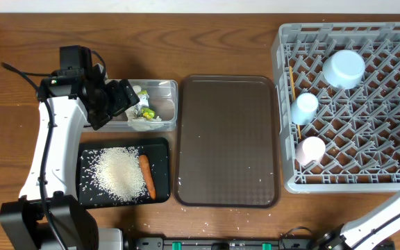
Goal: Sort waste into correct bins and load items into the dishwasher rack
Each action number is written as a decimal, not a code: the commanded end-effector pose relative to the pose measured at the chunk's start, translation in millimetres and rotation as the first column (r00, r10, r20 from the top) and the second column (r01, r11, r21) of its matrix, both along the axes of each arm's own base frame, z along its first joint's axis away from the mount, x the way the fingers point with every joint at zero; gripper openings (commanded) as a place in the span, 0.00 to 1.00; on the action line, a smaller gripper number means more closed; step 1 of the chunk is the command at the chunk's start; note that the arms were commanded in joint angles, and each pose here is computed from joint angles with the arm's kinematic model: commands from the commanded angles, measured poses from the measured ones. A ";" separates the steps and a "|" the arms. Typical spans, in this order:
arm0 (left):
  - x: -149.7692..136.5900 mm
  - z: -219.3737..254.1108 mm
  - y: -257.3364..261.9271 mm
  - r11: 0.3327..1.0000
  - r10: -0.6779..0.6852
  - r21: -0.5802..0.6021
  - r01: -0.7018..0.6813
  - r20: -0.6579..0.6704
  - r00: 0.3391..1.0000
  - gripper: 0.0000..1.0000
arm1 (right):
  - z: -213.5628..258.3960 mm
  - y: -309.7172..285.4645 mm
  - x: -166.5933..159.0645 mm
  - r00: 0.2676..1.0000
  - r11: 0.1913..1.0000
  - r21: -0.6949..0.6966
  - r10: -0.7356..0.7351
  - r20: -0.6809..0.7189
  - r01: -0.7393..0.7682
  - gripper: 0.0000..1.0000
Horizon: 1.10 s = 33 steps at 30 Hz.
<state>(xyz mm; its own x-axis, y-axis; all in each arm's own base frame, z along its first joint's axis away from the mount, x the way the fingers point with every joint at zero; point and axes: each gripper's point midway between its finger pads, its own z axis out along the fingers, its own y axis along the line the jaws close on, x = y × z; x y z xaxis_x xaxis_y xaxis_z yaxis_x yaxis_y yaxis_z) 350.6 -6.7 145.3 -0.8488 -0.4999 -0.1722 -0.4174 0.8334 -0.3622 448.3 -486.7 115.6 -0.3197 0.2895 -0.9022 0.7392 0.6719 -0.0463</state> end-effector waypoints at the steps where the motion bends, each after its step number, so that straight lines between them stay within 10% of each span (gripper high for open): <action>1: 0.4 1.1 2.7 1.000 -0.007 0.017 0.007 0.005 1.000 0.91 | 77.5 28.2 22.6 0.993 0.990 -0.103 0.101 0.061 -0.094 0.01; 20: 0.4 1.1 2.7 1.000 -0.006 0.017 0.006 0.005 1.000 0.91 | 168.3 111.4 11.2 0.970 0.954 -0.228 0.149 -0.194 -0.192 0.01; 33: 0.4 1.1 2.7 1.000 -0.006 0.017 0.006 0.005 1.000 0.91 | 160.4 155.5 -43.6 0.951 0.995 -0.009 0.091 -0.295 -0.098 0.01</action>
